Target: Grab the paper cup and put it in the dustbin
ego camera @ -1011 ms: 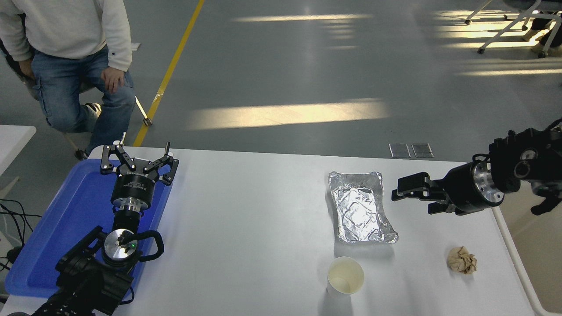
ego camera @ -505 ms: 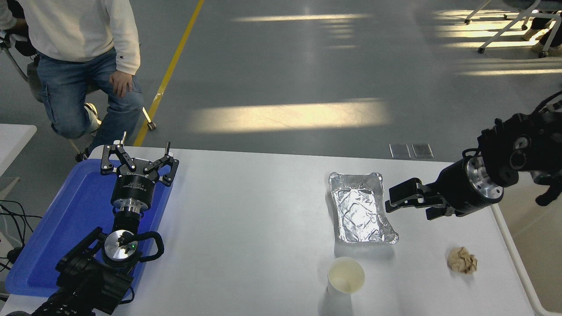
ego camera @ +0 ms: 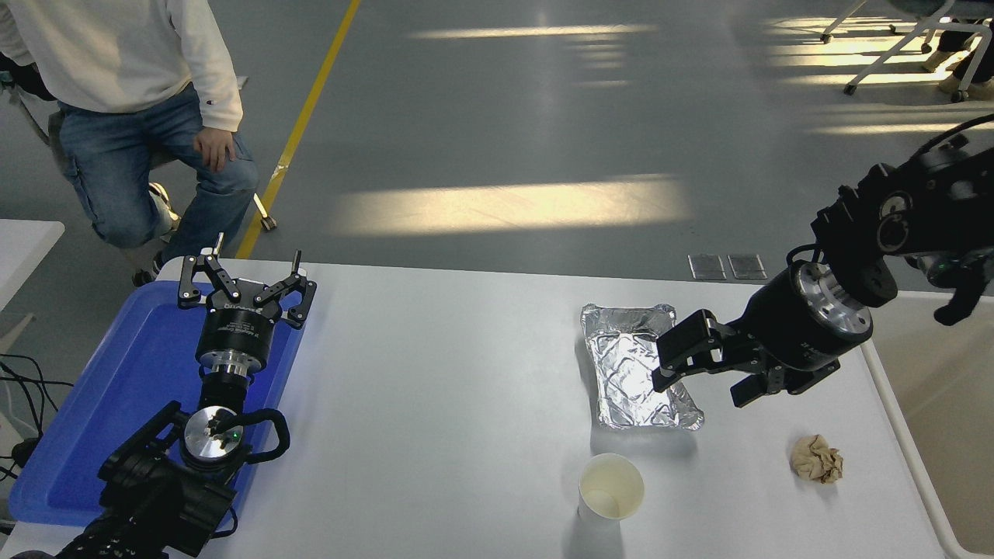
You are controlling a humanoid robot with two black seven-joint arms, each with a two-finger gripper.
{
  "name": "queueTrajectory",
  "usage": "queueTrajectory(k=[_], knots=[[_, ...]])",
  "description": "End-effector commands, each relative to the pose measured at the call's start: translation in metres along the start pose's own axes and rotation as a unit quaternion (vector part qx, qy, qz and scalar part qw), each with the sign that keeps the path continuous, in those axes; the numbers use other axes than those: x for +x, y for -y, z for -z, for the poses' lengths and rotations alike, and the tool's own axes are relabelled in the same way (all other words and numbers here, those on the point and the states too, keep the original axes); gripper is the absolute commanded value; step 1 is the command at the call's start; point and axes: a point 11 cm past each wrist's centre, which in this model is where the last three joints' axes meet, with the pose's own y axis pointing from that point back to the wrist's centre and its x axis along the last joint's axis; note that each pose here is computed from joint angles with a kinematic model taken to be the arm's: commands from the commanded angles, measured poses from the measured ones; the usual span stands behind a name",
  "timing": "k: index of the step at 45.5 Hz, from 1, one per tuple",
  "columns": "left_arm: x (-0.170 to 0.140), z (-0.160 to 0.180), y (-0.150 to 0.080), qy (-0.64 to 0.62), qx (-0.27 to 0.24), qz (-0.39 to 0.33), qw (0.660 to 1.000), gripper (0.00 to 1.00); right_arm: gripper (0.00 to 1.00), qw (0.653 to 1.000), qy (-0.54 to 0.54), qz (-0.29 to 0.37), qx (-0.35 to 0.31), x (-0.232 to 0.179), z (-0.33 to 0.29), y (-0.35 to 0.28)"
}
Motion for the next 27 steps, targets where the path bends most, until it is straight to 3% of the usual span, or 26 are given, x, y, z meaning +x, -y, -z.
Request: queueTrajectory(k=[1, 27], knots=[[0.000, 0.000, 0.000, 0.000, 0.000, 0.000, 1.000, 1.00, 1.00, 1.000, -0.004, 0.002, 0.000, 0.000, 0.008, -0.003], [0.000, 0.000, 0.000, -0.001, 0.000, 0.000, 1.000, 1.00, 1.00, 1.000, -0.014, 0.007, 0.002, -0.008, 0.016, 0.005]])
